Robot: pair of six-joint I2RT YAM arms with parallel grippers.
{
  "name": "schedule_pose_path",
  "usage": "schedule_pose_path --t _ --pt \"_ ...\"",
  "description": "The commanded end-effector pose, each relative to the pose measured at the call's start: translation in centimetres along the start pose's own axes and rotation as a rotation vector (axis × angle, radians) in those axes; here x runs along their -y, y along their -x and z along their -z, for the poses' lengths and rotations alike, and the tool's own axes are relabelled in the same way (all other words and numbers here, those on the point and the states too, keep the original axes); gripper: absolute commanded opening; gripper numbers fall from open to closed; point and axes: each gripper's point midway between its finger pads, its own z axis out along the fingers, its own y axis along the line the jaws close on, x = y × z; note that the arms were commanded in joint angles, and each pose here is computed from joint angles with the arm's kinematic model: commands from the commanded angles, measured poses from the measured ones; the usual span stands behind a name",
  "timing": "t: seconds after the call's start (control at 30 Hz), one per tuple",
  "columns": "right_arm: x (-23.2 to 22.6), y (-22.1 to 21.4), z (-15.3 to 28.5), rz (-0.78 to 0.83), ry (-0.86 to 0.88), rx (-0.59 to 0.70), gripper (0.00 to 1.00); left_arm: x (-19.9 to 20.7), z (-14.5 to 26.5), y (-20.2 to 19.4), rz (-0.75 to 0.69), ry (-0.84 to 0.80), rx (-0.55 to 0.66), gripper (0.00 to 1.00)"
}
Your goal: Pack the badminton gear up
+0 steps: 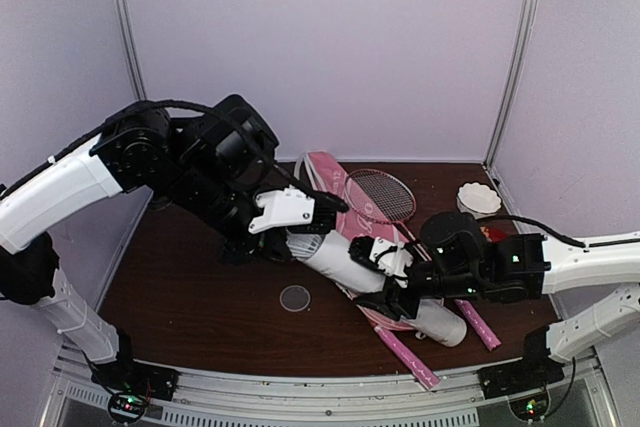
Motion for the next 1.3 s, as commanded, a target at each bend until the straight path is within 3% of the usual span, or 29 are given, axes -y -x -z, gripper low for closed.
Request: schedule_pose_path --t 0.0,0.07,0.17,0.3,0.37,0.73,1.27 --pt "0.1 2.3 0.1 -0.019 -0.005 0.060 0.36 -0.5 0.5 1.1 -0.049 0.053 0.000 0.00" --pt "0.1 2.2 0.1 -0.015 -0.005 0.056 0.36 -0.3 0.8 1.4 -0.048 0.047 0.015 0.04" --pt "0.1 2.3 0.2 -0.014 -0.009 0.064 0.36 0.1 1.5 2.0 -0.043 0.027 0.052 0.29" --pt "0.2 2.5 0.7 -0.013 -0.012 0.092 0.36 0.2 2.2 2.7 -0.032 0.047 0.131 0.52" --pt "0.2 2.6 0.8 -0.011 -0.012 0.098 0.36 0.4 2.4 3.0 -0.034 0.048 0.181 0.56" --pt "0.2 3.8 1.7 -0.007 -0.008 0.146 0.36 1.5 1.8 5.5 -0.055 -0.002 0.356 0.58" --pt "0.9 5.7 3.4 -0.016 -0.038 0.218 0.36 3.5 -3.8 6.1 -0.098 -0.169 0.330 0.54"
